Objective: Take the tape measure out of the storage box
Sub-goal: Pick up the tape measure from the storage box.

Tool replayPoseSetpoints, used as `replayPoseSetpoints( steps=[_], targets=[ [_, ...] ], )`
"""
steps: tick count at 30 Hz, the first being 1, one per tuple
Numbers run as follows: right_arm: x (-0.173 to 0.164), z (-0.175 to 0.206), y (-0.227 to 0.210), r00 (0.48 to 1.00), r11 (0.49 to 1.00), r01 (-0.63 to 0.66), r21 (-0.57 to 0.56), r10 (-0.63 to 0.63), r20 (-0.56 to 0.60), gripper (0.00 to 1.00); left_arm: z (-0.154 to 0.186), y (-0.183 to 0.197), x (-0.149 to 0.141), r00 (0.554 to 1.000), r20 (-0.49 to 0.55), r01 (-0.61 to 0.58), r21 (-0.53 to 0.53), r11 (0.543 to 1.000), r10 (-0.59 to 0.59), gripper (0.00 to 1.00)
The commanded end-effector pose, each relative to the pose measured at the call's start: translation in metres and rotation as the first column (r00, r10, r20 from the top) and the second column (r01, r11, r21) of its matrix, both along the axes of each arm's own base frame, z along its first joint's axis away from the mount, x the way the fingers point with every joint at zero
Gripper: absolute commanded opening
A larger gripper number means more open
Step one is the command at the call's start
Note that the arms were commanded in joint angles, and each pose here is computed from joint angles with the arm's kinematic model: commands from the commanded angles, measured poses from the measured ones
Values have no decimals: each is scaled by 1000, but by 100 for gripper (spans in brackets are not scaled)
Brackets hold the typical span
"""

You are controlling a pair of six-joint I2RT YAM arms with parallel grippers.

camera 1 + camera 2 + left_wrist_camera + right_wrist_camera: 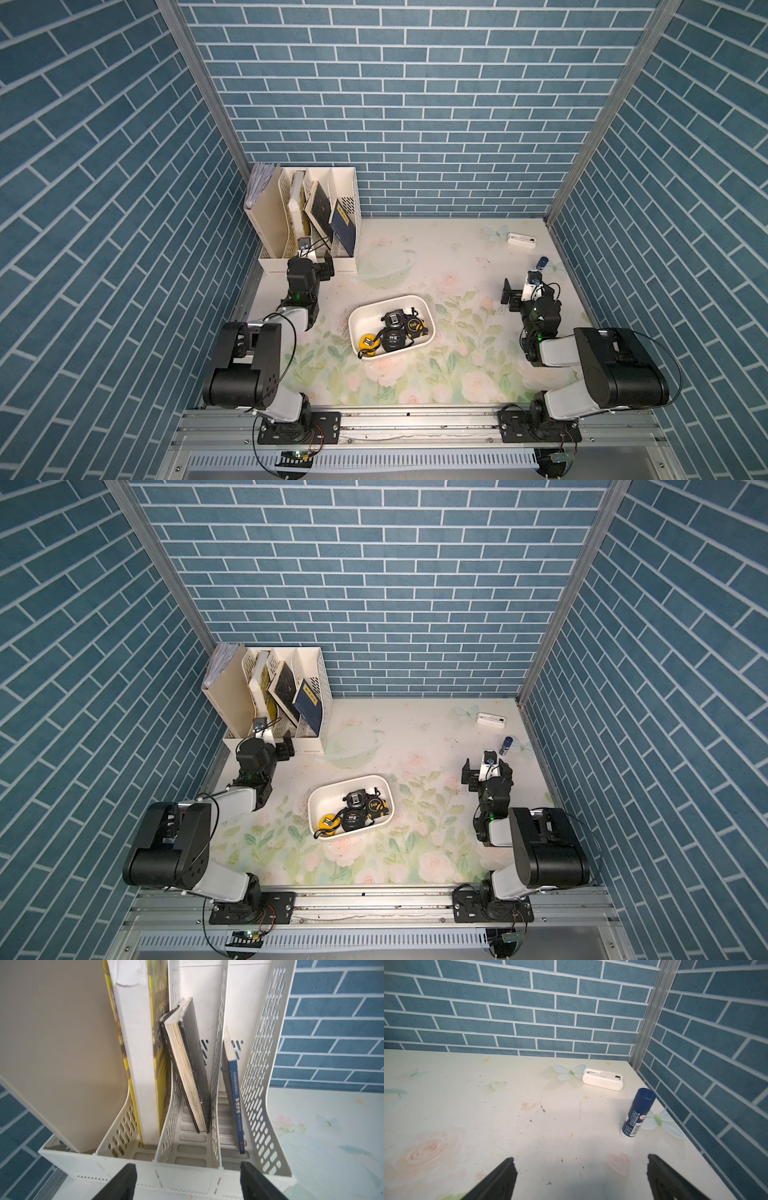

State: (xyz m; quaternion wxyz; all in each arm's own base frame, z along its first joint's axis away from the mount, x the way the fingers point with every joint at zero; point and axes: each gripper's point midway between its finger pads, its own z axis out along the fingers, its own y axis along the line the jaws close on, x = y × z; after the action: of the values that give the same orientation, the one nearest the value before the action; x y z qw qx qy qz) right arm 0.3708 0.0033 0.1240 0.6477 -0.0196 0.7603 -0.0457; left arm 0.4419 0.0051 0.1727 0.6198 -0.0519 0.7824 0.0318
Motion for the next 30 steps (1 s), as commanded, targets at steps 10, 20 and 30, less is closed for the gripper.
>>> replayPoseSetpoints(
  steps=[10,20,30],
  targets=[
    [9,88,40,998,996,-66,57,65,28,100,32,-93,-45,966,-235,51,-223,974,-105,97],
    [15,66,136,913,902,-261,344,346,-215,100,-16,-181,-95,865,-483,-76,-391,917,-134,96],
    [8,68,126,939,961,-157,228,217,-266,100,-60,-241,-130,780,-608,-126,-384,915,-147,96]
  ],
)
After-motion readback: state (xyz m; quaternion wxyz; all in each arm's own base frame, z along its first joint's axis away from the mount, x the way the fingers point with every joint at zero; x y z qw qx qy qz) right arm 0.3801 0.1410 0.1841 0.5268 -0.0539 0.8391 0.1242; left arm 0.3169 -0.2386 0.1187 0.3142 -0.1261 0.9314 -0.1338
